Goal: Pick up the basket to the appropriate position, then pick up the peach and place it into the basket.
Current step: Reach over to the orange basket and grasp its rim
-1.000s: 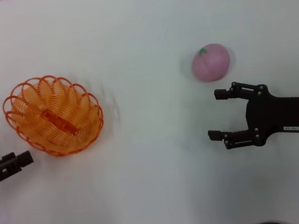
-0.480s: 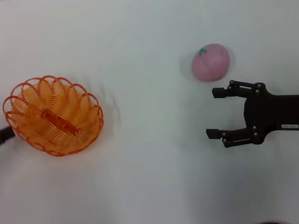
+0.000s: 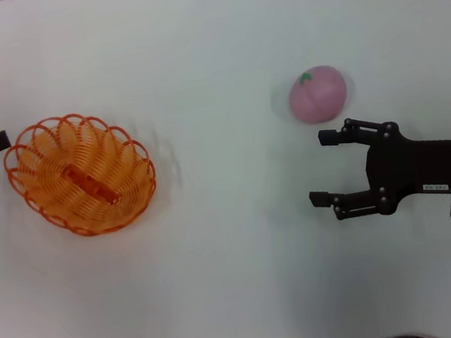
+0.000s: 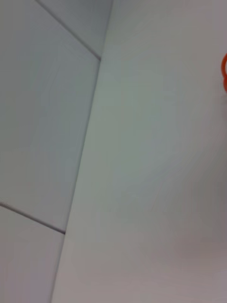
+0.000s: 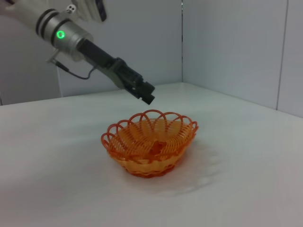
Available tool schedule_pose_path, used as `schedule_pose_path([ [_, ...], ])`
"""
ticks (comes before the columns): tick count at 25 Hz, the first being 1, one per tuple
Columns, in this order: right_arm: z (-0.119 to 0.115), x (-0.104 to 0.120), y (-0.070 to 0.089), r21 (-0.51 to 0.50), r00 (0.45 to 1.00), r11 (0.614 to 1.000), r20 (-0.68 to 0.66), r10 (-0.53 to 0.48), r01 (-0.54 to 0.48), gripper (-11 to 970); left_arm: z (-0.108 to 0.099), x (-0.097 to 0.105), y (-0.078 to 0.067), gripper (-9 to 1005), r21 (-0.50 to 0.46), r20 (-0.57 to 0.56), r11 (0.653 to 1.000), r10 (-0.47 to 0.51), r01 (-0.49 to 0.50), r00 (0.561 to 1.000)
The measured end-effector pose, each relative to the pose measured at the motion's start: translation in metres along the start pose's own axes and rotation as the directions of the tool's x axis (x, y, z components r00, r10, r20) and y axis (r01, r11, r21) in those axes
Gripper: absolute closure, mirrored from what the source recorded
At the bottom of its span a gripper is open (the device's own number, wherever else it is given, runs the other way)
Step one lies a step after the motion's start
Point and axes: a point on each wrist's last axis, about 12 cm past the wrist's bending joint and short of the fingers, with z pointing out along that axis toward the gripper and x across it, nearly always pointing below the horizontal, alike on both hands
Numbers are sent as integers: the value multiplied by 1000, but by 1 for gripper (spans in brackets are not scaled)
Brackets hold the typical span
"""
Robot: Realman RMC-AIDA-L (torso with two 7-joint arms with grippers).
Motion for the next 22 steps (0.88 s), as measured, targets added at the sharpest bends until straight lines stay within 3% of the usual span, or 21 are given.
schedule_pose_path([
  [8, -2, -1, -1, -1, 1000, 1000, -1, 0, 0, 13, 15, -24, -9, 307, -2, -52, 994, 109, -109, 993],
  [12, -2, -1, -2, -3, 1000, 1000, -1, -1, 1, 14, 22, -37, -17, 308, -1, -120, 975, 220, -221, 968],
  [16, -2, -1, -2, -6, 1000, 1000, -3, -3, 3, 14, 34, -54, -31, 310, 13, -263, 933, 351, -360, 899],
  [22, -2, -1, -2, -8, 1000, 1000, -3, -2, 2, 14, 58, -85, -58, 312, 37, -478, 871, 446, -490, 756],
])
